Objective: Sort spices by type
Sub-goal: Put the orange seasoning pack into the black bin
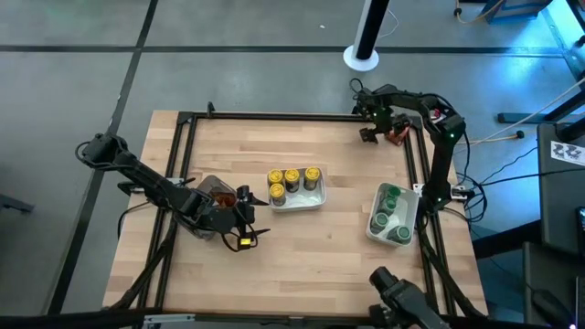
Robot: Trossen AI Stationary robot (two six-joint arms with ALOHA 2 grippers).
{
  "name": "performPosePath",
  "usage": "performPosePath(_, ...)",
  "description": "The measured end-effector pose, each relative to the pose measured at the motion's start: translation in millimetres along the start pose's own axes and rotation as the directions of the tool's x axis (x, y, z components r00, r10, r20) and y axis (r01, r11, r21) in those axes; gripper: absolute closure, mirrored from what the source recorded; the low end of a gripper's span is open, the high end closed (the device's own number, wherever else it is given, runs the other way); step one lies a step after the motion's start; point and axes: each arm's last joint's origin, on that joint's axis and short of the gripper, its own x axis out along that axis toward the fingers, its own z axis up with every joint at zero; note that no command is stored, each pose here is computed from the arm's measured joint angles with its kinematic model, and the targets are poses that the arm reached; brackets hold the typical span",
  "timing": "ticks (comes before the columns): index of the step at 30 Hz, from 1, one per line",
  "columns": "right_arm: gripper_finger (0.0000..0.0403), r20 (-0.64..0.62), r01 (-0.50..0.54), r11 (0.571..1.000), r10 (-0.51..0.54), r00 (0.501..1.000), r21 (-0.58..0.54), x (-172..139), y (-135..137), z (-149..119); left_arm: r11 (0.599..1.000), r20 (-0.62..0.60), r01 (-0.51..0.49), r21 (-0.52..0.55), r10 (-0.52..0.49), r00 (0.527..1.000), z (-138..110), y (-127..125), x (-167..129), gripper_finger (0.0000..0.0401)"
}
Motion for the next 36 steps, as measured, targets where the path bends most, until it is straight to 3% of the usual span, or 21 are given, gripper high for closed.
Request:
performPosePath(9, 0.0054, -0.094, -0.211, 0.967, 0.199, 0.975, -0.143, -3, 1, -1, 1.000, 0.000, 0.001, 0.000, -0.001, 1.000, 0, 0, 0, 0.0052)
performPosePath(13, 0.0054, -0.104, -0.242, 0.956, 0.226, 0.968, -0.169, -4, 5, -3, 1.000, 0.000, 0.000, 0.000, 0.000, 1.000, 0, 0, 0, 0.0052)
performPosePath(16, 0.0054, -0.113, -0.318, 0.922, 0.299, 0.947, -0.222, -3, 18, -4, 1.000, 0.001, 0.001, 0.000, -0.001, 1.000, 0, 0, 0, 0.0052)
performPosePath(22, 0.0054, -0.116, -0.370, 0.859, 0.353, 0.928, -0.353, -11, 46, -15, 1.000, 0.003, 0.001, -0.002, -0.001, 1.000, 0, 0, 0, 0.0052)
performPosePath(26, 0.0054, -0.092, -0.338, 0.833, 0.333, 0.939, -0.438, -16, 58, -23, 1.000, 0.003, 0.001, -0.002, -0.001, 1.000, 0, 0, 0, 0.0052)
performPosePath(30, 0.0054, -0.017, -0.234, 0.863, 0.254, 0.967, -0.448, -26, 54, -26, 1.000, 0.003, 0.001, -0.006, -0.001, 1.000, 0, 0, 0, 0.0052)
performPosePath(36, 0.0054, 0.068, -0.096, 0.952, 0.121, 0.990, -0.291, -36, 25, -23, 1.000, 0.003, 0.001, -0.008, -0.001, 1.000, 0, 0, 0, 0.0052)
